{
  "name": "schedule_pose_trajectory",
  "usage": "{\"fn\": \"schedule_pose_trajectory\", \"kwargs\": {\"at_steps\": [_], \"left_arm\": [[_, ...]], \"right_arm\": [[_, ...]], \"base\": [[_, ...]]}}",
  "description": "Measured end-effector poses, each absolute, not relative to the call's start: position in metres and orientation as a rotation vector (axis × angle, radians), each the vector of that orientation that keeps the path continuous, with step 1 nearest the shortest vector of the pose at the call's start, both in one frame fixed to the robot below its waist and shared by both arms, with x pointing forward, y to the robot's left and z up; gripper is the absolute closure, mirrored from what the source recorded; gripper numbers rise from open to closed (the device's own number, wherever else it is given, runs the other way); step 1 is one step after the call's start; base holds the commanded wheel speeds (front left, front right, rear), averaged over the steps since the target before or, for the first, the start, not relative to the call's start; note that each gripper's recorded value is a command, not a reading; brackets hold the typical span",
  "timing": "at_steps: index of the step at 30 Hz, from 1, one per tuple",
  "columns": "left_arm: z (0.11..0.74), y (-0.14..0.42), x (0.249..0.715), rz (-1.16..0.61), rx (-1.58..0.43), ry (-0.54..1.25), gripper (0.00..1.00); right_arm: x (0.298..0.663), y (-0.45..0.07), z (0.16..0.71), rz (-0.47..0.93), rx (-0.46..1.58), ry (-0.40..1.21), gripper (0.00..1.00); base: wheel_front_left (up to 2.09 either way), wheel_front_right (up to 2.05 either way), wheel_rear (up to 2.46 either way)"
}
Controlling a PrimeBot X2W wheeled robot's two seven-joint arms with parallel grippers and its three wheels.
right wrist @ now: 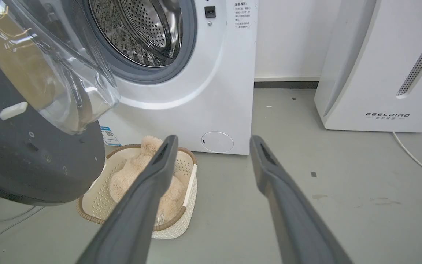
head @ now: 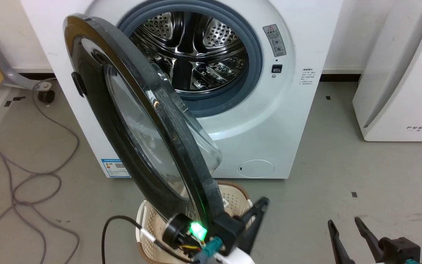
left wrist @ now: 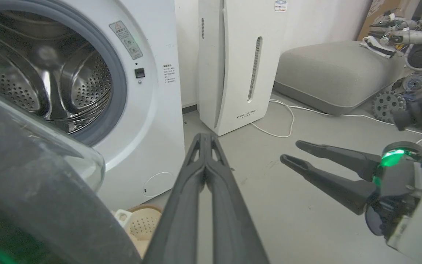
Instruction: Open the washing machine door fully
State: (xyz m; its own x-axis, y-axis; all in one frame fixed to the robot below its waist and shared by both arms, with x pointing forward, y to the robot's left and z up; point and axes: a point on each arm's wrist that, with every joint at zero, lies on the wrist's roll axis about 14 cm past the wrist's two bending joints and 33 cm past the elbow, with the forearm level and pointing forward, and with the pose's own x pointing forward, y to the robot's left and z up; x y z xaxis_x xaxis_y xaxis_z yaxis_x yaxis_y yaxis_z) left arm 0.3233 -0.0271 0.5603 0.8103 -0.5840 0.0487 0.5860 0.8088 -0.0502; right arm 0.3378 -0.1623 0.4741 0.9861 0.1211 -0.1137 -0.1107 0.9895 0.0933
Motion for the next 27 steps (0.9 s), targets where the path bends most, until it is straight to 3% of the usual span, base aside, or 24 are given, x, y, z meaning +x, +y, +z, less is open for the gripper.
{"fn": "schedule_pose_trajectory", "kwargs": {"at_steps": [12, 27], "left_arm": [[0.535, -0.001, 0.359, -0.460, -0.071, 0.025, 1.00], [0.532, 0.048, 0.334, -0.296, -0.105, 0.037, 1.00]], "right_arm": [[0.335, -0.160, 0.464, 0.118, 0.112, 0.152, 0.00], [0.335, -0.152, 0.470, 0.147, 0.092, 0.134, 0.00]], "base": [[0.00, 0.00, 0.00], [0.00, 0.00, 0.00]]}}
